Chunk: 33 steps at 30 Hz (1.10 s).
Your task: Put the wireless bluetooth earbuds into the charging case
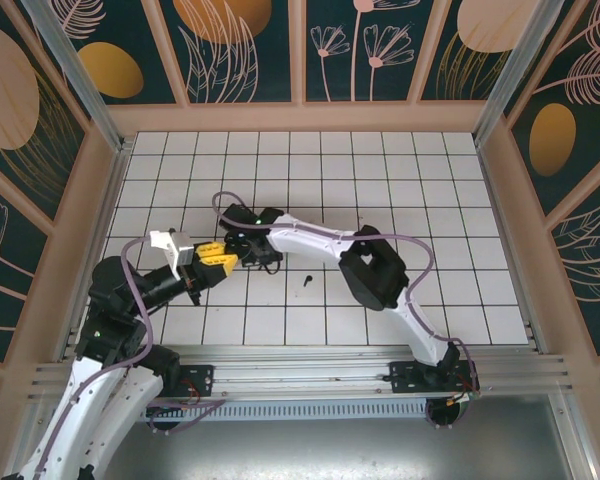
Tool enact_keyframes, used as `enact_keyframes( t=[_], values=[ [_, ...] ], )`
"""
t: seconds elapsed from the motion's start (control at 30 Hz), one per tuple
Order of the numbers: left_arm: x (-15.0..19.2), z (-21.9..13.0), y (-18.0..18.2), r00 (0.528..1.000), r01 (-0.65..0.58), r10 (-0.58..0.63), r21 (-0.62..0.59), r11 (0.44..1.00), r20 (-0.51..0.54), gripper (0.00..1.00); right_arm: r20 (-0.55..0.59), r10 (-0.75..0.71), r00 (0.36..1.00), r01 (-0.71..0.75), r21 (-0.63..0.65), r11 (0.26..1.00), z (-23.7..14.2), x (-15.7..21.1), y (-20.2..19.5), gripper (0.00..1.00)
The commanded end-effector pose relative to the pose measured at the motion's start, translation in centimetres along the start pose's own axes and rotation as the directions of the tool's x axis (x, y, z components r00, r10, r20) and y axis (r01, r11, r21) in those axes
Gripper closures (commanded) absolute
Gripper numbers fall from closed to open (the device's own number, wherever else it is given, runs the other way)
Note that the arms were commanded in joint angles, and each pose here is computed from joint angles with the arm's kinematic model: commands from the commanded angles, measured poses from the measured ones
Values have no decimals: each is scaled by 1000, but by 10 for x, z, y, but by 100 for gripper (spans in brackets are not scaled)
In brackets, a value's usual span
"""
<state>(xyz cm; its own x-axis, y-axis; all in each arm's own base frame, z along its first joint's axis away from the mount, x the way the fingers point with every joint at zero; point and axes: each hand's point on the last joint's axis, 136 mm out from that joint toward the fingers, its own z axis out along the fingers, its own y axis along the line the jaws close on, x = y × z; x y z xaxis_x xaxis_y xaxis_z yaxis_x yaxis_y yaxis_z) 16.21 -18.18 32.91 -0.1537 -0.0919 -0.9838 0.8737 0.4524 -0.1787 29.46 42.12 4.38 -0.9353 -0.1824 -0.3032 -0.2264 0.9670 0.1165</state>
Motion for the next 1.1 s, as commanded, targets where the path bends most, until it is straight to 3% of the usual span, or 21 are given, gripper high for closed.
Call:
enact_keyframes(
  t=[0.0, 0.37, 0.6, 1.07],
  values=[
    [-5, 5, 3, 999, -14, 13, 18, 1000, 45, 100, 81, -37, 996, 39, -15, 999, -35, -22, -14, 96],
    [15, 17, 21, 996, -56, 56, 3, 998, 73, 100, 239, -64, 969, 54, 49, 997, -92, -59, -67, 97],
    [26, 22, 40, 995, -40, 45, -60, 997, 87, 100, 411, -88, 907, 66, 69, 995, -154, -85, -81, 97],
    [37, 42, 64, 996, 11, -5, -70, 997, 90, 100, 658, -138, 740, 198, -17, 980, -267, -100, -48, 97]
  ],
)
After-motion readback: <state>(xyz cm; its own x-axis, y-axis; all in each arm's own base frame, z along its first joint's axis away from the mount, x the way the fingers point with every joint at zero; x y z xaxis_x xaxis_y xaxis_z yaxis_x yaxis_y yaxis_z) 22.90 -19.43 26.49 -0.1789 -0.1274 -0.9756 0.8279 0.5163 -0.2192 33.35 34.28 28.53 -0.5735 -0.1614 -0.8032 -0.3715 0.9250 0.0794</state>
